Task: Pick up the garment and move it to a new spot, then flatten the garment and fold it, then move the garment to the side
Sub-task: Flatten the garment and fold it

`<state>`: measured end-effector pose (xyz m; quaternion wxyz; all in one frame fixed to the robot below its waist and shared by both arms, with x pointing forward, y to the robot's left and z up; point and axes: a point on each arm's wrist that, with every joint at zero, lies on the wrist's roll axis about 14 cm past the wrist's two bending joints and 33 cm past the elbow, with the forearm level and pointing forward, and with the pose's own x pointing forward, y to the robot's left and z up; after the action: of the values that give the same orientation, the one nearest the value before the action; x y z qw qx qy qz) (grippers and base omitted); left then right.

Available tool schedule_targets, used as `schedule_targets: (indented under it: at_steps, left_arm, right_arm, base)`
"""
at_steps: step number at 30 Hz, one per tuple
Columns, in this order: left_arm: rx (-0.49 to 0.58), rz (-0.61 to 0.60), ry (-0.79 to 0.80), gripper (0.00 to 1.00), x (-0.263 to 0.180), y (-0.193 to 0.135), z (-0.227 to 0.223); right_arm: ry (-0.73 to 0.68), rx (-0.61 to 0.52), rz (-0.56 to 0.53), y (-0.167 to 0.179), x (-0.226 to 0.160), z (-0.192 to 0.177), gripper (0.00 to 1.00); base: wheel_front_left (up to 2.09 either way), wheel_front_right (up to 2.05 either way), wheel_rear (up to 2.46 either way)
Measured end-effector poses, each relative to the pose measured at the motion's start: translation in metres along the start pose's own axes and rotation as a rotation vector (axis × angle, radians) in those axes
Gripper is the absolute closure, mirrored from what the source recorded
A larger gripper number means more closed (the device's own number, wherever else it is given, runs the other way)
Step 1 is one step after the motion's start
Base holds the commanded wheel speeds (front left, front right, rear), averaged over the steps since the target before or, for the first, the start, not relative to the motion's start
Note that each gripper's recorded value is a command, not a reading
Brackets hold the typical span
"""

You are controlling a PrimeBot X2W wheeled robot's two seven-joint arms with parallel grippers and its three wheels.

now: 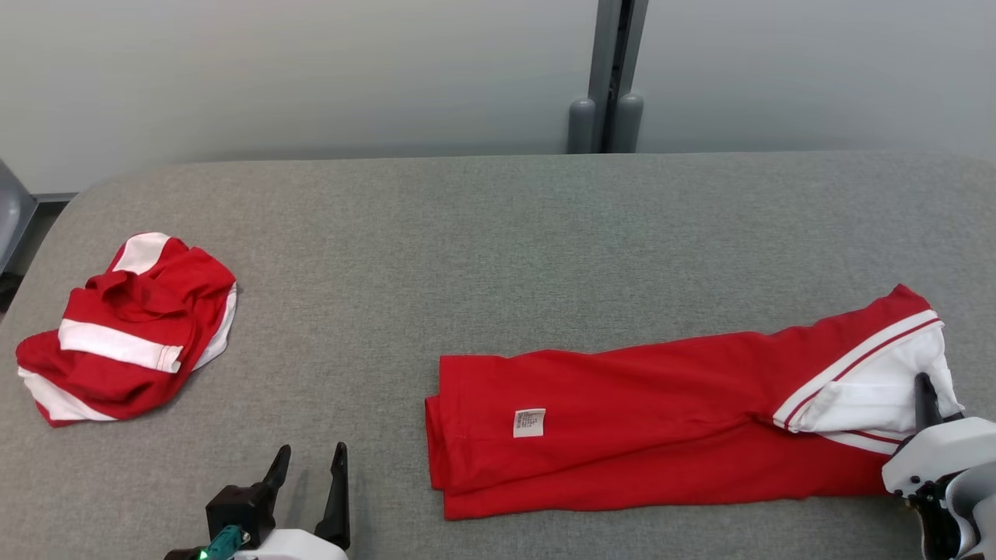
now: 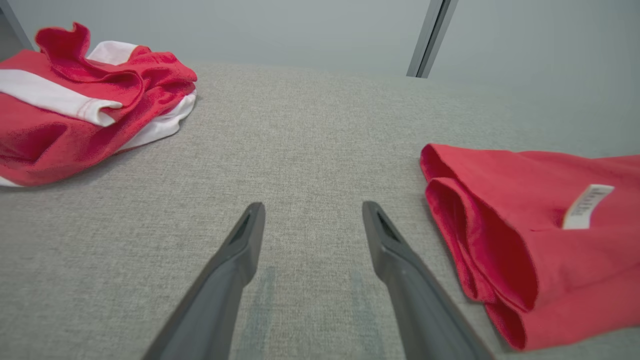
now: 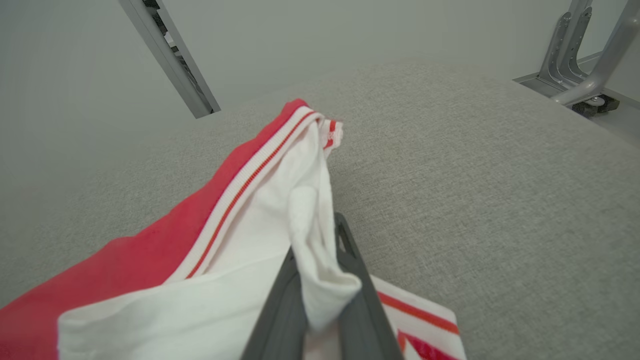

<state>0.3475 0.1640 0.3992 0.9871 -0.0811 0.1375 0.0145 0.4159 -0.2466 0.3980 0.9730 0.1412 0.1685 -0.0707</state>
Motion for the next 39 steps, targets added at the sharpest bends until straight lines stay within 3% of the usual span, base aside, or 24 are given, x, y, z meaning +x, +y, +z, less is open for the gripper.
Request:
schedule_targets:
  at_steps: [5, 8, 15, 25, 34, 35, 36, 37, 39]
  left_arm:
    - [0.001, -0.045, 0.0, 0.0, 0.002, -0.015, 0.001]
    - [0.001, -0.069, -0.007, 0.0, 0.003, -0.023, 0.003]
    - [-0.005, -0.093, -0.018, 0.0, -0.001, -0.031, 0.006]
    - [-0.021, -0.017, -0.014, 0.0, -0.021, -0.006, 0.0]
    - [-0.048, 0.089, -0.017, 0.0, -0.044, 0.026, -0.006]
    - [-0.053, 0.099, -0.018, 0.0, -0.046, 0.028, -0.006]
    - [-0.058, 0.108, -0.017, 0.0, -0.047, 0.031, -0.007]
    - [-0.06, 0.117, -0.017, 0.0, -0.049, 0.033, -0.008]
    - [-0.061, 0.126, -0.014, 0.0, -0.049, 0.035, -0.008]
  right_arm:
    - [-0.084, -0.006, 0.048, 0.016, -0.014, 0.014, 1.0]
    - [-0.129, -0.008, 0.118, 0.042, -0.022, 0.02, 1.0]
    - [-0.09, 0.018, 0.331, 0.12, -0.045, -0.006, 1.0]
    - [0.07, -0.026, 0.68, 0.238, -0.073, -0.045, 1.0]
    - [0.159, -0.103, 0.878, 0.307, -0.086, -0.066, 1.0]
    - [0.159, -0.105, 0.886, 0.311, -0.085, -0.066, 0.95]
    - [0.157, -0.105, 0.891, 0.314, -0.083, -0.065, 0.54]
    - [0.146, -0.108, 0.896, 0.317, -0.082, -0.063, 0.0]
    - [0.125, -0.105, 0.899, 0.321, -0.077, -0.057, 0.0]
  base:
    - [0.0, 0.0, 0.0]
    - [0.0, 0.0, 0.0]
    - [0.0, 0.0, 0.0]
    - [0.0, 0.0, 0.0]
    - [0.0, 0.0, 0.0]
    - [0.0, 0.0, 0.0]
    - [0.0, 0.0, 0.0]
    - [0.0, 0.0, 0.0]
    - [0.0, 0.0, 0.0]
